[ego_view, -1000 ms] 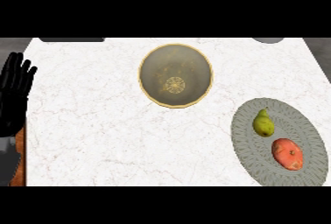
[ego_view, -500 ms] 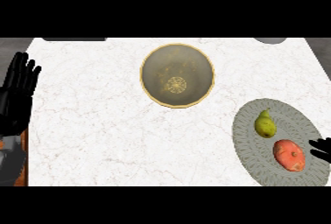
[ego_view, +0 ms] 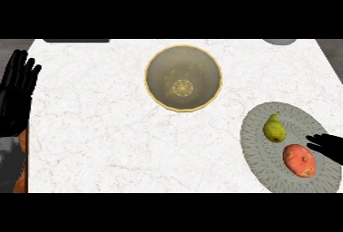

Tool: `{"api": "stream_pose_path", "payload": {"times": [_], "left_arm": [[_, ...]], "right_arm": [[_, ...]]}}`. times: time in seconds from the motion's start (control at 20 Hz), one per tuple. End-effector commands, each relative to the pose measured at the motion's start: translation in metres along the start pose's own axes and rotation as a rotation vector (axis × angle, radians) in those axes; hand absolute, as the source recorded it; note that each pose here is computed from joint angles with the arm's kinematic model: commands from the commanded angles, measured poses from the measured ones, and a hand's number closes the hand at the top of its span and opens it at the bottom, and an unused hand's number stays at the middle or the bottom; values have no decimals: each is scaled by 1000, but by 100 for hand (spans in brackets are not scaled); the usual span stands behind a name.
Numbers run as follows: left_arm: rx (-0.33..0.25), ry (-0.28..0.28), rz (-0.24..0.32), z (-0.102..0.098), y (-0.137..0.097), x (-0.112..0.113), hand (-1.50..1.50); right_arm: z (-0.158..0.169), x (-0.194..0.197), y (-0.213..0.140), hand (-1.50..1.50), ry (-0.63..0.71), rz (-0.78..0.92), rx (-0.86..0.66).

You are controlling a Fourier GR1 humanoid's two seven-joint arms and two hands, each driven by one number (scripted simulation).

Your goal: Pick the squash from the placemat and place it in the bowl

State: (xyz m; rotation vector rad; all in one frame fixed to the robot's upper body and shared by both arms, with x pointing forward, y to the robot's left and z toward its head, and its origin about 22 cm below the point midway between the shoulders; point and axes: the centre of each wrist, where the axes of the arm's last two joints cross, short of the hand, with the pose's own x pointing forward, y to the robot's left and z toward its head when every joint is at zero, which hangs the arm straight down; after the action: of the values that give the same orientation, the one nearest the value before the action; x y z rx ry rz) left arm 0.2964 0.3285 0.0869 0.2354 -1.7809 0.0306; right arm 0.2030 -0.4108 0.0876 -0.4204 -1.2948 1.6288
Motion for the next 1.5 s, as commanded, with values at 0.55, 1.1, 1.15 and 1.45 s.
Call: {"api": "stream_pose_path", "payload": {"times": [0.55,1.1,1.15,1.45], "left_arm": [[-12,-12,7,3,-4,7,0],[6,-5,-7,-5,6,-5,0],[-13,4,20,8,-9,-16,0],[-5,13,13,-6,-12,12,0]], "right_arm": [[-34,3,47,-150,-54,0,19],[-64,-6,50,-150,-7,8,57],[-63,-15,45,-150,5,9,64],[-71,-29,57,-150,57,18,86]]}}
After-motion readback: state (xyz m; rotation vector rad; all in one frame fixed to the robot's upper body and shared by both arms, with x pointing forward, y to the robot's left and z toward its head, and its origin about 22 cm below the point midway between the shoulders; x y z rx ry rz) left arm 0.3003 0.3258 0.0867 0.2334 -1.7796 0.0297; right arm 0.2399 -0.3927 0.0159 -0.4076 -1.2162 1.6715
